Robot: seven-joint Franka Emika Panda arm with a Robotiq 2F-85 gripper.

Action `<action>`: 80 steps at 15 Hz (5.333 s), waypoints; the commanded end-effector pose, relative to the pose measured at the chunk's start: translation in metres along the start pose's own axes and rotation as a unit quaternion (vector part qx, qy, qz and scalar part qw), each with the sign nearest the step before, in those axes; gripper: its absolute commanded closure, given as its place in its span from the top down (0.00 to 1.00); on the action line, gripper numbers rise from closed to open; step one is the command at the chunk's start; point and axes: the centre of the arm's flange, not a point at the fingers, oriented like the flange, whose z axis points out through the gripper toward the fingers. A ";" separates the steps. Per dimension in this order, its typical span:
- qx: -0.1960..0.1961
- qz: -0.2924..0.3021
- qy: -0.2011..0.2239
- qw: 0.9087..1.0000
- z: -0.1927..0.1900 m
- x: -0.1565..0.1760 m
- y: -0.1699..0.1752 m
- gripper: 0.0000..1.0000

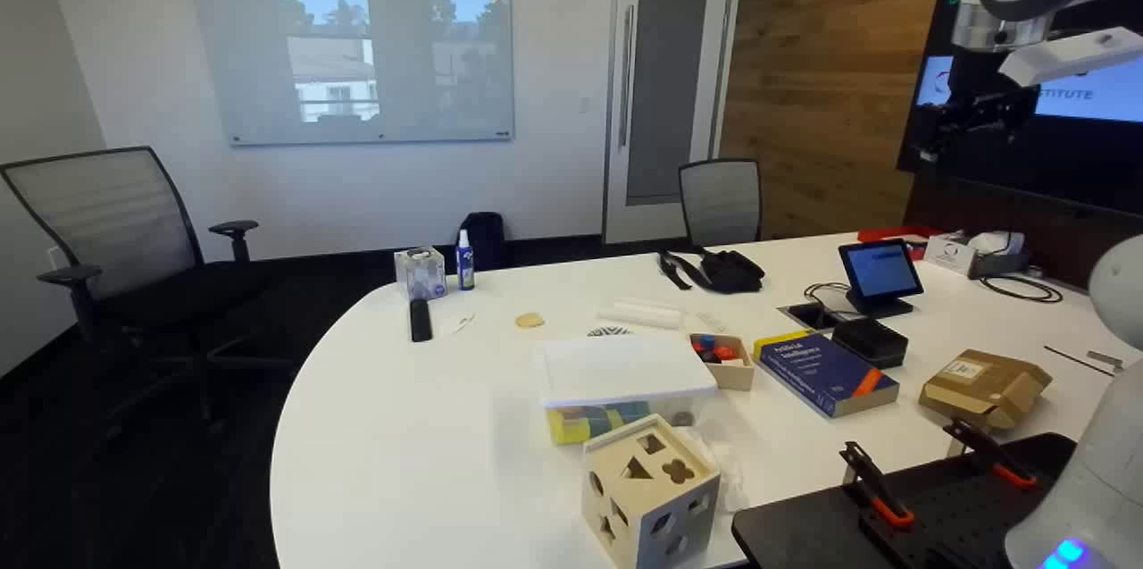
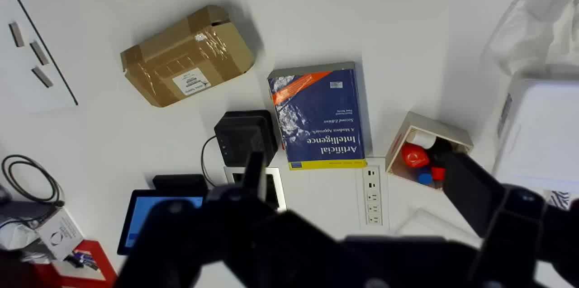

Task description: Remove the white lid from the lunchbox and put it on the table

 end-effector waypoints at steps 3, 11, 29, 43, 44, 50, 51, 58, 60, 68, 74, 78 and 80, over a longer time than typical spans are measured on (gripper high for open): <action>0.000 0.000 0.000 1.000 0.000 0.000 0.000 1.00; 0.160 -0.117 0.052 0.979 0.074 0.061 0.013 1.00; 0.373 -0.104 -0.005 0.922 0.348 0.148 -0.135 1.00; 0.413 -0.120 -0.059 0.901 0.430 0.163 -0.222 1.00; 0.415 -0.123 -0.060 0.899 0.431 0.162 -0.226 1.00; 0.418 -0.131 -0.062 0.897 0.433 0.161 -0.236 0.49; 0.417 -0.131 -0.062 0.897 0.433 0.161 -0.235 0.41; 0.407 -0.150 -0.075 0.898 0.414 0.159 -0.237 0.03; 0.404 -0.151 -0.082 0.898 0.403 0.162 -0.239 0.05; 0.426 -0.136 -0.094 0.889 0.380 0.172 -0.248 0.04; 0.491 -0.064 -0.055 0.867 0.364 0.192 -0.221 0.04; 0.543 -0.006 -0.019 0.840 0.347 0.213 -0.182 0.04; 0.558 0.026 0.004 0.830 0.343 0.228 -0.157 0.04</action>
